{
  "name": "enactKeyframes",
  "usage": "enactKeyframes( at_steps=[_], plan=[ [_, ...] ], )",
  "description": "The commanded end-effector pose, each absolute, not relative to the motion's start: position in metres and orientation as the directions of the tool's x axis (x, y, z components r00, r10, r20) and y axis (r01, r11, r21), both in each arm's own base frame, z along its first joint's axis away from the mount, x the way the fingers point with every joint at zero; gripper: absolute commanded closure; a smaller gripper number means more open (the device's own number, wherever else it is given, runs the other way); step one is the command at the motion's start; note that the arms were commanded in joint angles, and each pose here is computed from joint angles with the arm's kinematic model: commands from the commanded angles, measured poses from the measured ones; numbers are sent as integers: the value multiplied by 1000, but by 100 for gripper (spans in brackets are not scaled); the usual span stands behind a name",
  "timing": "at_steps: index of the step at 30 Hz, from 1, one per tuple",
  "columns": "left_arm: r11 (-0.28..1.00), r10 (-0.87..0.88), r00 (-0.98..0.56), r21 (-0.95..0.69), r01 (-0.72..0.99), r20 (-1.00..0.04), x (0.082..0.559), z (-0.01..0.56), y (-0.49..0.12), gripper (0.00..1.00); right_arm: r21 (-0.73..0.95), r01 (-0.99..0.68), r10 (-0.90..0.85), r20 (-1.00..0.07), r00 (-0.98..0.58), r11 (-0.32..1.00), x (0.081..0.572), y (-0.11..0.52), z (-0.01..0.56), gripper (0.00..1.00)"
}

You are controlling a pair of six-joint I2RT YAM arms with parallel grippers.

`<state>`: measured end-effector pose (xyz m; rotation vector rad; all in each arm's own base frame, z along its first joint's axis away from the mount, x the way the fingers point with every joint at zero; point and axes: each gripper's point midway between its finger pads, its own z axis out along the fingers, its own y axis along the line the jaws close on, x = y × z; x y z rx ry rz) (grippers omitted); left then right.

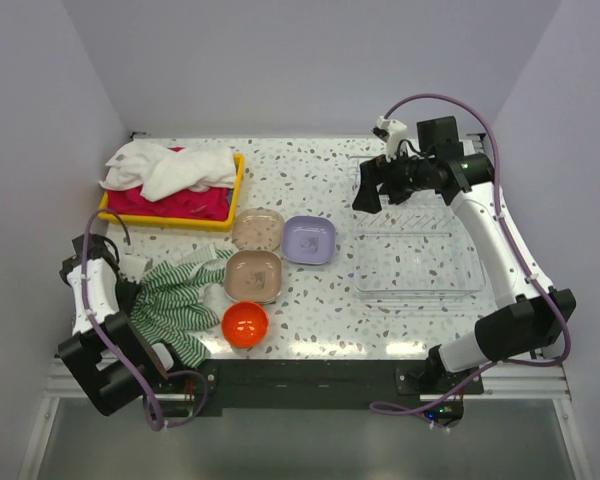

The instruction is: Load the mixed dishes into the dish rack

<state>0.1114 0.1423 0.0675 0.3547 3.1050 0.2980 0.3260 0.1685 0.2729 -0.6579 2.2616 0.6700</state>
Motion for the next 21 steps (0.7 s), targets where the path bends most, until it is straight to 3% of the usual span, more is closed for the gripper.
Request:
enactKeyframes(
  at_steps=[1, 6, 11, 17, 20, 21],
  plan=[
    [946, 240, -971, 218, 239, 22, 114, 56, 151, 60, 243, -612, -251, -753, -608, 753, 324, 165, 291, 6],
    [940, 249, -968, 229, 252, 39, 115, 51, 156, 71, 236, -608, -251, -755, -606, 758, 325, 163, 291, 6],
    [937, 250, -968, 248, 246, 14, 121, 70, 159, 100, 232, -605, -250, -756, -604, 762, 326, 163, 291, 6],
    [935, 287, -944, 260, 240, -162, 175, 162, 161, 100, 220, -591, -246, -757, -605, 776, 328, 159, 289, 6],
    [932, 343, -895, 221, 287, -285, 222, 213, 129, 100, 180, -564, -248, -762, -598, 806, 331, 151, 291, 5],
    [895, 436, -843, 247, 371, -316, 244, 226, 104, 100, 161, -546, -247, -763, -597, 822, 333, 146, 292, 5]
  ],
)
